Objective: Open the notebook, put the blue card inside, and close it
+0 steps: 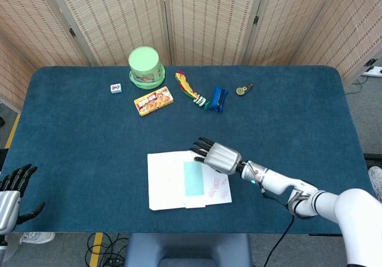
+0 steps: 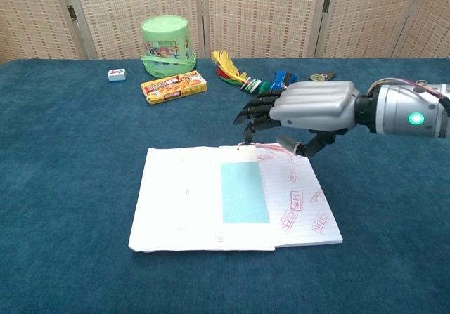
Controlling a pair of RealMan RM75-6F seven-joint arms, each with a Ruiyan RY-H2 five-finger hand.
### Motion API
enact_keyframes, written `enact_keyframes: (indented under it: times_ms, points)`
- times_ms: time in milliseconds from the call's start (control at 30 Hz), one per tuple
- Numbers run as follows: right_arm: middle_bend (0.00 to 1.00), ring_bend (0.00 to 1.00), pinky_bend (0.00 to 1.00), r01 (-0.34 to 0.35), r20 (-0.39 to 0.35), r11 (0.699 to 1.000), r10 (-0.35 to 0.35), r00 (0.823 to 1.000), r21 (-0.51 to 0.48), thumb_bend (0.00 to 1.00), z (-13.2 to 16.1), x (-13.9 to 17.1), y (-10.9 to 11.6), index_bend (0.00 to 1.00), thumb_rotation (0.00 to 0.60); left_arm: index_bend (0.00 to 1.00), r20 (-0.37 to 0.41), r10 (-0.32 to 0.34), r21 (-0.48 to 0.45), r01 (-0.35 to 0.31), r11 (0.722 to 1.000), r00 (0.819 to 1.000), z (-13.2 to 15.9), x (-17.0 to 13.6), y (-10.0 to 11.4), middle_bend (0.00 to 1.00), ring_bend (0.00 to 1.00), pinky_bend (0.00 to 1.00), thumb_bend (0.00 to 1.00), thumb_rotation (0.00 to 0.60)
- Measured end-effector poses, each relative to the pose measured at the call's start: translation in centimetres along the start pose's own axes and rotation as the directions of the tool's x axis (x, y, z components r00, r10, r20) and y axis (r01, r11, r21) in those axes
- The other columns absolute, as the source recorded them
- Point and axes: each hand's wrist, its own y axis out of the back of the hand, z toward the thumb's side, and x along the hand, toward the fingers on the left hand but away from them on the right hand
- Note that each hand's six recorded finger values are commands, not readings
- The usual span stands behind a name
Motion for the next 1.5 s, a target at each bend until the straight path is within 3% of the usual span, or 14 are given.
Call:
enact_keyframes:
  times_ms: [333,533,967,1500]
  points:
    - [0.09,0.0,0.0,-0.009,-0.217,0.999,0.002,0.976,-0.033,0.7,6.8,2.8,-0.2,0.29,0.6,0.12,0.005,0.005,0.004,-0.005,1.0,1.0,0.3,-0.1,0.3,0.1,0.11,0.17,0.28,0.6]
    - [0.09,0.0,0.0,-0.035,-0.29,0.999,0.029,0.956,-0.014,0.7,8.9,4.0,-1.0,0.31,0.6,0.12,0.009,0.004,0.002,-0.004,1.0,1.0,0.5,-0.2,0.2,0.1,0.11,0.17,0.28,0.6]
    - [0.08,0.0,0.0,-0.051,-0.324,0.998,0.061,0.944,0.041,0.7,10.4,4.3,-2.6,0.32,0.6,0.12,0.0,-0.001,-0.005,0.001,1.0,1.0,0.1,-0.5,0.2,0.09,0.11,0.17,0.28,0.6]
    - [0.07,0.0,0.0,-0.035,-0.305,0.992,0.071,0.95,0.123,0.7,10.2,3.6,-3.8,0.32,0.6,0.12,0.006,-0.005,-0.013,0.005,1.0,1.0,0.1,-0.6,0.1,0.09,0.11,0.17,0.28,0.6]
